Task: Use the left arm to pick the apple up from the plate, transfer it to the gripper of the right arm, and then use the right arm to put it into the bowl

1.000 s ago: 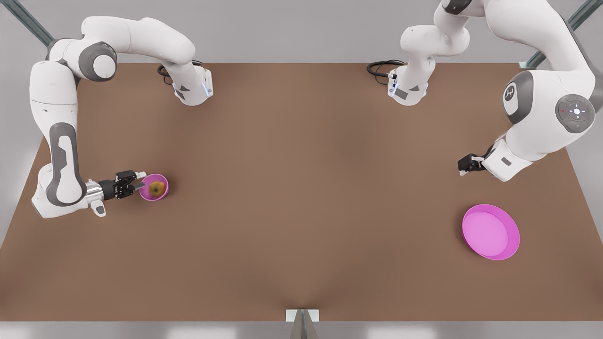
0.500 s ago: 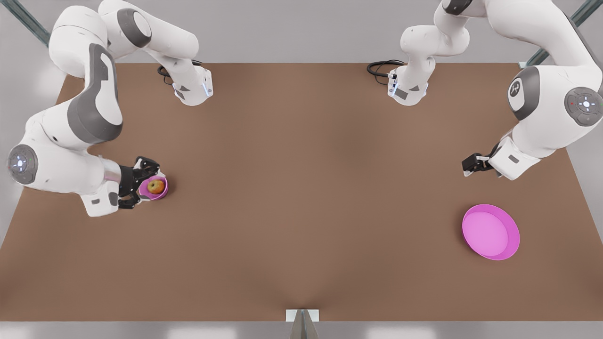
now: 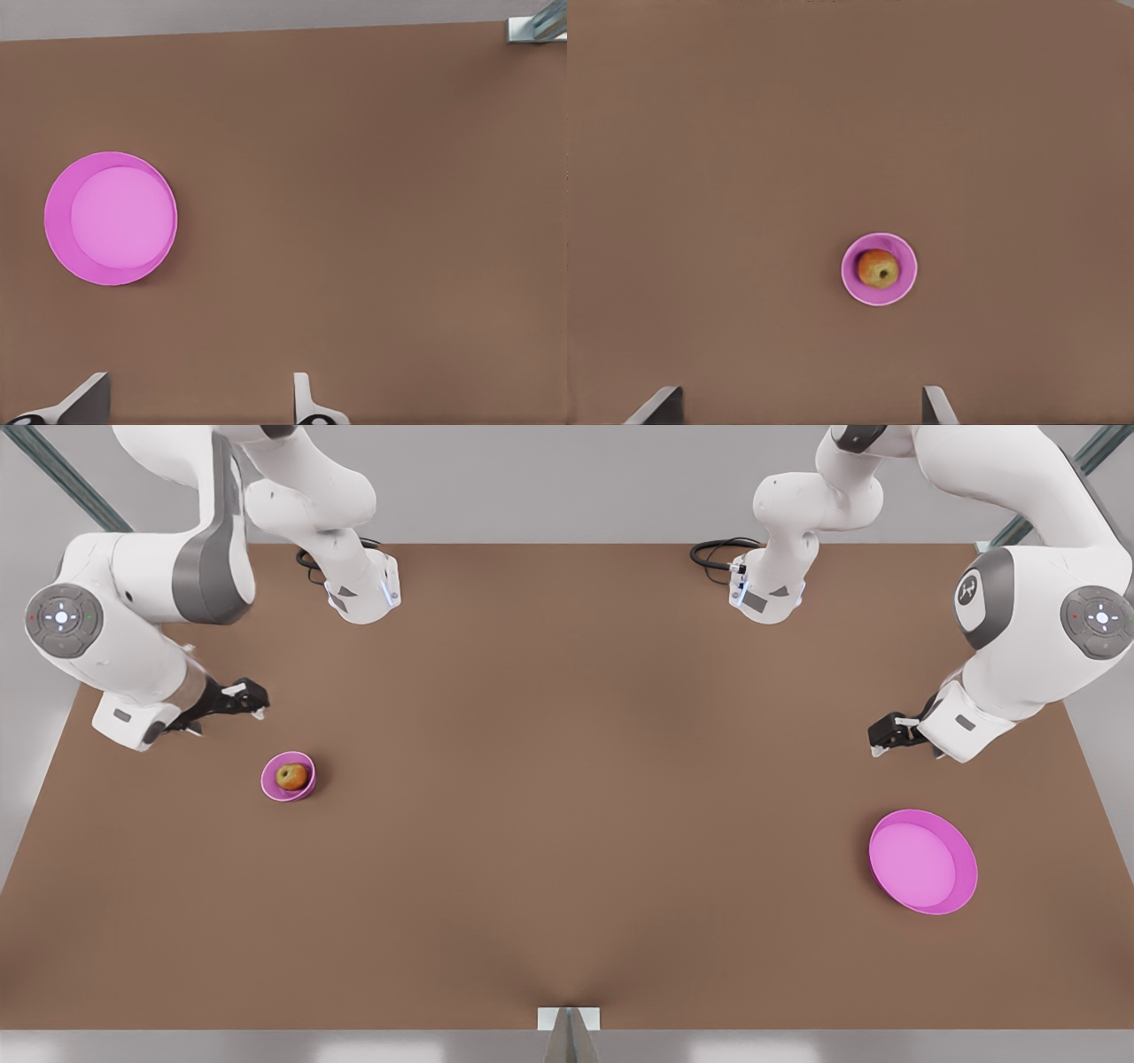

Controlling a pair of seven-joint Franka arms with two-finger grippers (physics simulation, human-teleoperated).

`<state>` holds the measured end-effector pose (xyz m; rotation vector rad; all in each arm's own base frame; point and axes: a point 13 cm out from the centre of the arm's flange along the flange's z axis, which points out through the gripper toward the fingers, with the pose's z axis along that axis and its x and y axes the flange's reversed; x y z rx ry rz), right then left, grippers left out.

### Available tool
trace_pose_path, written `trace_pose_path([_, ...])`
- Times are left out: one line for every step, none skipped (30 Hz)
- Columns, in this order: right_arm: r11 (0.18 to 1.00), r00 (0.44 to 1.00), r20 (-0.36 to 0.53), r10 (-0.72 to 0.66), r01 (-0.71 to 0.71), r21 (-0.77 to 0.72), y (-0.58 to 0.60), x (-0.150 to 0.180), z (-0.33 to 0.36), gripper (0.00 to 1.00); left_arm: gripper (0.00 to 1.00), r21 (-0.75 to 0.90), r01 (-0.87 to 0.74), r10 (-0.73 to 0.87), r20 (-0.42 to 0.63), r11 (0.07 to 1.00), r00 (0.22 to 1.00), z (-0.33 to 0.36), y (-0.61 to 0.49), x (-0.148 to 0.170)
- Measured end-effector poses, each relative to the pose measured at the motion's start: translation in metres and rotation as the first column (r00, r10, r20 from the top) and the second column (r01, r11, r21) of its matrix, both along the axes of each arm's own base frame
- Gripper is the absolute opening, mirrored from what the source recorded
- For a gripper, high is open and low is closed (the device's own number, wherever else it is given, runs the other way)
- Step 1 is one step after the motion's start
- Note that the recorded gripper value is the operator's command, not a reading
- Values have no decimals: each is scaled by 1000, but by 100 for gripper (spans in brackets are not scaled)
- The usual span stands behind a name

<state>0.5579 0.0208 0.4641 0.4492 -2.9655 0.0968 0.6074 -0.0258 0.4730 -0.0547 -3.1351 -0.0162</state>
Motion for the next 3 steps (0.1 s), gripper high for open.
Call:
trace_pose_path([1000, 1000, 9, -17, 17, 10, 2, 1, 0, 100, 100, 0, 0, 0, 0, 1000, 1000, 0, 0, 0])
trace_pose_path([999, 999, 18, -27, 27, 17, 7, 3, 0, 100, 100, 0, 0, 0, 0, 1000, 1000, 0, 0, 0])
trace_pose_path([999, 999, 25, -34, 34, 23, 13, 4, 1, 100, 100, 0, 0, 0, 0, 1000, 1000, 0, 0, 0])
